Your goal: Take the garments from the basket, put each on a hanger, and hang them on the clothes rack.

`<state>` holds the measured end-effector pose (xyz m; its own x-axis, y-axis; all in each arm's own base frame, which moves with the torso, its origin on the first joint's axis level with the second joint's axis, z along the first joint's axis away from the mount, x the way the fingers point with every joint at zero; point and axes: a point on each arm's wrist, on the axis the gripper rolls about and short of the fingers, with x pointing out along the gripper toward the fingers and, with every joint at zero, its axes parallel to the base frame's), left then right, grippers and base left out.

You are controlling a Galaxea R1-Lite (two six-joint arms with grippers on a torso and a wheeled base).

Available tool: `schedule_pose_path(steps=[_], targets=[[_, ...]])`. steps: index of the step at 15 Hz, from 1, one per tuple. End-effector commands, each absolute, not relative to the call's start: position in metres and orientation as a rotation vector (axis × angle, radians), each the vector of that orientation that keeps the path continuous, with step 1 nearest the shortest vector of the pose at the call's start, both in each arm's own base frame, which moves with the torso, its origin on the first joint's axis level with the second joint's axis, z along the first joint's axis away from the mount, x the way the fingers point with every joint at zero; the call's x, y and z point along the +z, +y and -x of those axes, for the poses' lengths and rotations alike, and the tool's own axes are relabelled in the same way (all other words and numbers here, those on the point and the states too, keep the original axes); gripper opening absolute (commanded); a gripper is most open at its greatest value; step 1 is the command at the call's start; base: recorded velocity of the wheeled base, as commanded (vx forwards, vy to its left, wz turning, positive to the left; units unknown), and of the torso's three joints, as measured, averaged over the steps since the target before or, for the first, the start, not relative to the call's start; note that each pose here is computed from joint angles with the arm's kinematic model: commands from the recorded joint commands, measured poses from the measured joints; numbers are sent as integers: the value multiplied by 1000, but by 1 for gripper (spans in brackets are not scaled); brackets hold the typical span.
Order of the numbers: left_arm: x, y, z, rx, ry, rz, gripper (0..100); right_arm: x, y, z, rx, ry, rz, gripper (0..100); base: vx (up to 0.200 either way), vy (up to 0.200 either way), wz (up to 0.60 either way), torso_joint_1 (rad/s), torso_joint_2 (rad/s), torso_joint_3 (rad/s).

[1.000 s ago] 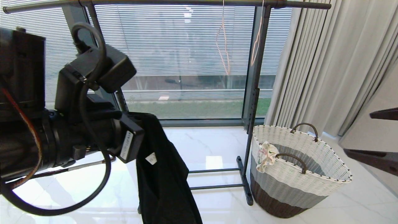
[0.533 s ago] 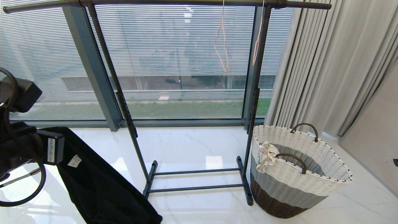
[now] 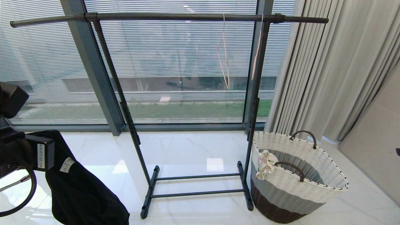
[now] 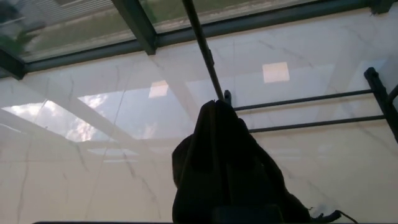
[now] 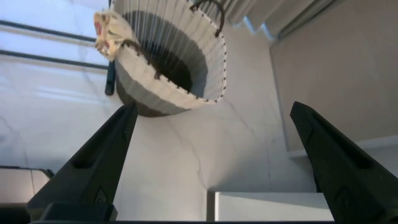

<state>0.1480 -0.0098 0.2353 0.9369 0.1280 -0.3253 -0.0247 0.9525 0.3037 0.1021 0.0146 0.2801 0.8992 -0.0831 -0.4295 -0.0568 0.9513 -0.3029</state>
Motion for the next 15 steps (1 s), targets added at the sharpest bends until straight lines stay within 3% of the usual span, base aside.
schedule_pose_path(steps=[1,15], targets=[[235,-10,-148,79,349,-302,0,280,17,-113,-13,445,313,100,0,0,0,183,-456,-286],[237,-9,-136,77,320,-334,0,281,21,-127,29,377,287,100,0,0,0,204,-461,-258]])
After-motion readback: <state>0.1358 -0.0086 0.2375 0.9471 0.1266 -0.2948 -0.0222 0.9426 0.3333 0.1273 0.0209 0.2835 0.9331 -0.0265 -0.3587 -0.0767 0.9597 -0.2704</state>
